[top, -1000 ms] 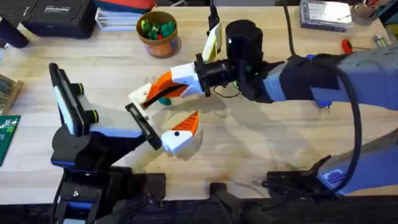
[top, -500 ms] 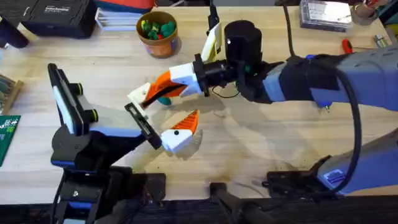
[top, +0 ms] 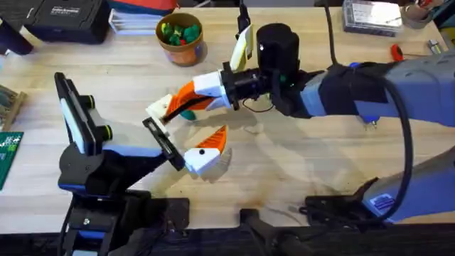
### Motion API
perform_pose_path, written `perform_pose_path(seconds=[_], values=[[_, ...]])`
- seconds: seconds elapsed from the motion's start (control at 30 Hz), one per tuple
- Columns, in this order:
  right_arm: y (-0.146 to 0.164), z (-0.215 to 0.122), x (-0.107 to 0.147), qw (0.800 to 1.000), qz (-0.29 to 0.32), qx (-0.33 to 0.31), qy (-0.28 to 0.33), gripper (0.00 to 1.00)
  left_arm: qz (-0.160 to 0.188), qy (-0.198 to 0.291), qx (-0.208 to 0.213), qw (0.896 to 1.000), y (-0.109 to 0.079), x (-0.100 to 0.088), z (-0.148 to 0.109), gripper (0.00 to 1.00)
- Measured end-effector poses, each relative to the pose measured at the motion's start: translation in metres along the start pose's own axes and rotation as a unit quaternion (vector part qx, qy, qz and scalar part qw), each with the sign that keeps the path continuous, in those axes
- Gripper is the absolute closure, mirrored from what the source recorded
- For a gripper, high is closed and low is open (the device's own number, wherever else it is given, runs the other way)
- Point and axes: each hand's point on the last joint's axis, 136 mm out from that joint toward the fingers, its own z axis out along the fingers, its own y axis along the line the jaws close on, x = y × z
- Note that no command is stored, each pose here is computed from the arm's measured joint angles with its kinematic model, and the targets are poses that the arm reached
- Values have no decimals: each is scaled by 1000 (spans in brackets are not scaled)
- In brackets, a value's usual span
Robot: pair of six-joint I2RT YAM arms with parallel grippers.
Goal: Pick up the gripper from the table and insert it into the empty holder that is missing its gripper. Then pick up a screw, insert it into the mounting hole, and use the screwdriver to tighten it. Finally, clean up the table by picking up the vegetable and placing it into the bucket.
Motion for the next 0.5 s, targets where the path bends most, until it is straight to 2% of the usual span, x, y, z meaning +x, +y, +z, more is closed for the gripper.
perform_pose_path(seconds=[0.27, 0.5], values=[[1, -2, 2, 1000, -5, -3, 7, 837, 3, 1, 6, 1000, -2, 0, 0, 15], [2, -2, 7, 1000, -6, -7, 23, 765, 10, 5, 34, 999, -12, 1, 0, 15]])
